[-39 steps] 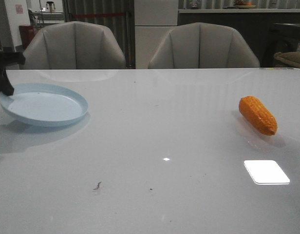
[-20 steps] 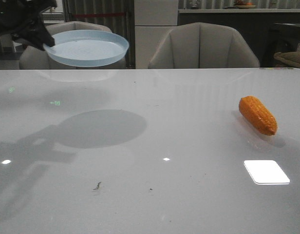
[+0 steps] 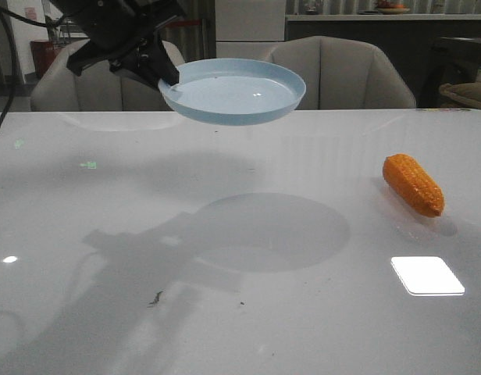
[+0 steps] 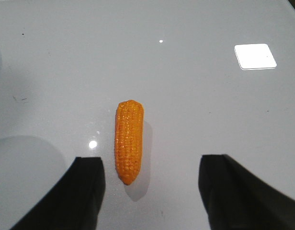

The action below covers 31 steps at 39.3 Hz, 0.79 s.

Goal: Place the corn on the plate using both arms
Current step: 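Lift the plate and carry it toward the table center, lower it, then open the left gripper and withdraw it from the plate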

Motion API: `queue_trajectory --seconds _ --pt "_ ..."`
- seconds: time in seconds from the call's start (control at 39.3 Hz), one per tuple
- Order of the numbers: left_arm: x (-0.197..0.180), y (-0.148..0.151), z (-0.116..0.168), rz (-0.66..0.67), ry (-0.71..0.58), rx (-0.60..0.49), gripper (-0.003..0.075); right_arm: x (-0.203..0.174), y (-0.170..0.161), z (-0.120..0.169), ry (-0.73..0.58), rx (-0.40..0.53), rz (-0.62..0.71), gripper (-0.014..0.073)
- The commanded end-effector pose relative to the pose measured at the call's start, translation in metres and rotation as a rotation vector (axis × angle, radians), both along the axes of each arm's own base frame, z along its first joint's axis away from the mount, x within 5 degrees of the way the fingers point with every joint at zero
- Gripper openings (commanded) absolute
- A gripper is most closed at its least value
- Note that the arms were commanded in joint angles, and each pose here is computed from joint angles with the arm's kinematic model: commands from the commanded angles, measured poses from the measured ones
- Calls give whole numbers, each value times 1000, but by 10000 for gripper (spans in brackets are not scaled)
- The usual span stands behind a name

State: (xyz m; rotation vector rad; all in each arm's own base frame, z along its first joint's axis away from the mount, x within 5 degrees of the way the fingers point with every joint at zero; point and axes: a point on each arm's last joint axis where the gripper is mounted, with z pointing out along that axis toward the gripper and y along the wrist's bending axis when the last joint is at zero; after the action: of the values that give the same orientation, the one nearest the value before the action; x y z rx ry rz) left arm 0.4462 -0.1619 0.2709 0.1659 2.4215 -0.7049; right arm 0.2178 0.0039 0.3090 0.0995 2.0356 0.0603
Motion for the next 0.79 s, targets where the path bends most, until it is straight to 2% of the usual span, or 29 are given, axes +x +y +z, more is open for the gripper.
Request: queue_trajectory --seconds 0.0,0.2,0.43,0.51,0.69,0.76 --pt "-6 -9 33 -3 -74 -51 94 3 1 19 -118 -5 10 530" --pt "-4 -16 -13 -72 113 -12 96 3 1 19 -118 -5 10 530" --pt "1 -19 -46 -88 205 3 107 3 1 19 -118 -5 10 530" --pt "1 -19 -47 -90 209 9 150 3 1 19 -118 -5 10 530" --pt "2 -18 -47 -110 185 33 338 3 1 19 -118 -5 10 530" --pt "3 -18 -45 -110 175 30 370 3 1 19 -119 -5 10 530"
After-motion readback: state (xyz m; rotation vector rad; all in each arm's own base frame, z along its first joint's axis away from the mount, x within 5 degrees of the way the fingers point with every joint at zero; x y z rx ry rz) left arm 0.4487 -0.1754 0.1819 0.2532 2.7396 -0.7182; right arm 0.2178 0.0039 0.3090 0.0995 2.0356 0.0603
